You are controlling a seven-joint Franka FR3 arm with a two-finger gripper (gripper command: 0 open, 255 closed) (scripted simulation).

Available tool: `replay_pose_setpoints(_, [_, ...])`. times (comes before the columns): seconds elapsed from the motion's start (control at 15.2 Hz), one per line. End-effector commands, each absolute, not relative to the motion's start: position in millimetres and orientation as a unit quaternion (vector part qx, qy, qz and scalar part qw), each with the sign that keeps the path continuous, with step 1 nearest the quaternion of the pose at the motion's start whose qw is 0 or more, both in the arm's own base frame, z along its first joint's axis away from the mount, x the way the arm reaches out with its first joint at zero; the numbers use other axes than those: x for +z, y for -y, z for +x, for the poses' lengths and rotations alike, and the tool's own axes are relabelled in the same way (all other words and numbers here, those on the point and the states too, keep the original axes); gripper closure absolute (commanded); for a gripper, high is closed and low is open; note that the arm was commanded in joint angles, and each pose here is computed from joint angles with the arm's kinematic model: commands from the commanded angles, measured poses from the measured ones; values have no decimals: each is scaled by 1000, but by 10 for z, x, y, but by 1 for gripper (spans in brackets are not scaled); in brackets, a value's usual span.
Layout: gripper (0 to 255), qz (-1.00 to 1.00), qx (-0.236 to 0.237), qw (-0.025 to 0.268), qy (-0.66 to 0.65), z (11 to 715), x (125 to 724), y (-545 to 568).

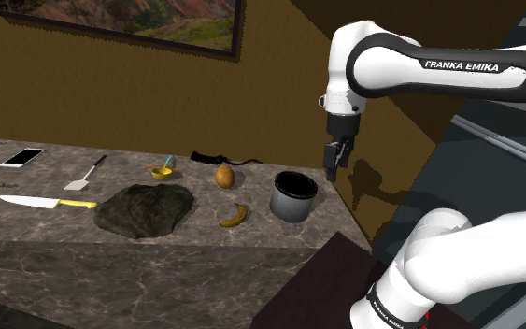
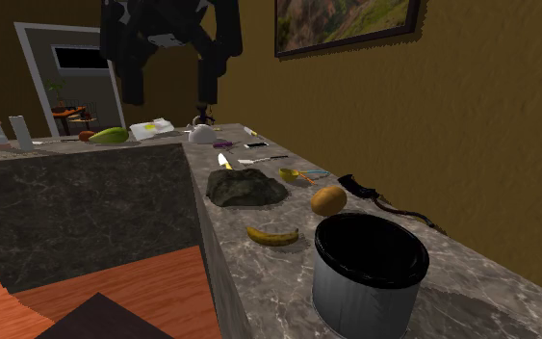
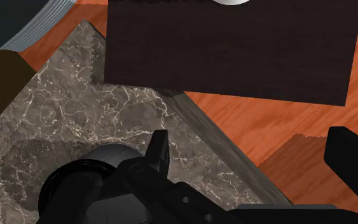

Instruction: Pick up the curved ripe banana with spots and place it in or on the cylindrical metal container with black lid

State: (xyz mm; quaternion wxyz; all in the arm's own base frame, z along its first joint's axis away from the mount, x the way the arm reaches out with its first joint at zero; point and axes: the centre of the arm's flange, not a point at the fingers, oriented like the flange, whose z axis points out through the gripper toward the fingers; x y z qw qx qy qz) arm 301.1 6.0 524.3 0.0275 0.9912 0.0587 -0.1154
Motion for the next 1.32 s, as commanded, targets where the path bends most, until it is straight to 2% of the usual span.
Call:
replay_pose_setpoints(0.0, [0, 991, -115, 28, -59, 3011, 5243, -60])
replay_pose_setpoints(1.25, [0, 995, -72, 17, 61, 4558, 3406, -71])
